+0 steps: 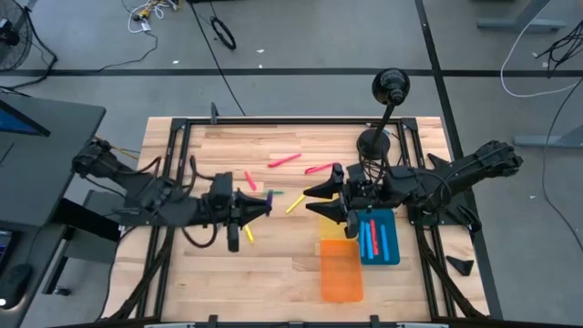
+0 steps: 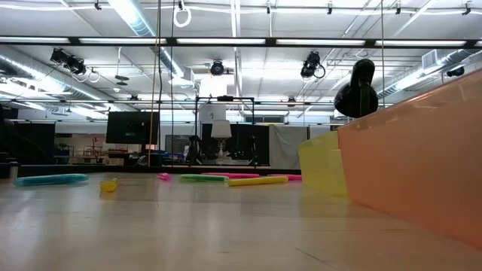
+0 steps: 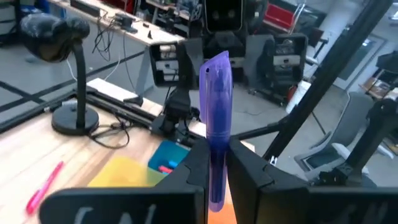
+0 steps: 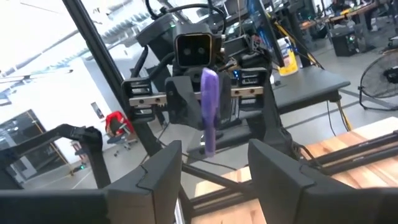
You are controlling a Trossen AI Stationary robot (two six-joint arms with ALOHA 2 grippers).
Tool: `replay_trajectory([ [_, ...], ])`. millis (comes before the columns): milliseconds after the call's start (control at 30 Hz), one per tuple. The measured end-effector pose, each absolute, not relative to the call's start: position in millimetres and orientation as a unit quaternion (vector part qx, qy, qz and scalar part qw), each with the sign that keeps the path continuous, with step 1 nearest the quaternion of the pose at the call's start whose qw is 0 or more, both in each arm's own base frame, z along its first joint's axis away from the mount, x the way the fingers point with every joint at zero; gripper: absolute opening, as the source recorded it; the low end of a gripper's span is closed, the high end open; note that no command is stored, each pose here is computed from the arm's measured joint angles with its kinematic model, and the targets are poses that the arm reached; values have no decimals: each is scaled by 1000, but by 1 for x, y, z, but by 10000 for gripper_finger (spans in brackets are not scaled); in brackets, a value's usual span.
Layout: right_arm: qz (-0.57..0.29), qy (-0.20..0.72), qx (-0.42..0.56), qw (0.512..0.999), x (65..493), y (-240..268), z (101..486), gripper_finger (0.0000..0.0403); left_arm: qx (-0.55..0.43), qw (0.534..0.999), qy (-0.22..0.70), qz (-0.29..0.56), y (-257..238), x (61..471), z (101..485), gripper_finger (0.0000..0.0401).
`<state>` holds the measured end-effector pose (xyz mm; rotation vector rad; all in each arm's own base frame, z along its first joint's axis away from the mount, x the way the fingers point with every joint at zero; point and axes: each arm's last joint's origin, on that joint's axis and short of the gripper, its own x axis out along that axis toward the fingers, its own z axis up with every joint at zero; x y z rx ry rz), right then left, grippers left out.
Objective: Pick & Place Markers
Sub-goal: Put the purple pen into the orange bin
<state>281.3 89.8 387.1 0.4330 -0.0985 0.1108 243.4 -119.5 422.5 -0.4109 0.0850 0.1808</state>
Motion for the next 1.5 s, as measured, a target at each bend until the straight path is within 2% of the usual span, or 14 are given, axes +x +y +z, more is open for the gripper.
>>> replay_trajectory([
  [300, 23, -59, 211, 975, 282, 87, 388, 186, -191, 979, -1, 69, -97, 261, 431, 37],
  [800, 19, -32, 222, 974, 282, 87, 382, 186, -203, 979, -23, 16, -81, 304, 419, 37],
  [1500, 20, -12, 235, 972, 293, 91, 371, 184, -201, 979, -16, 18, -79, 317, 409, 37],
])
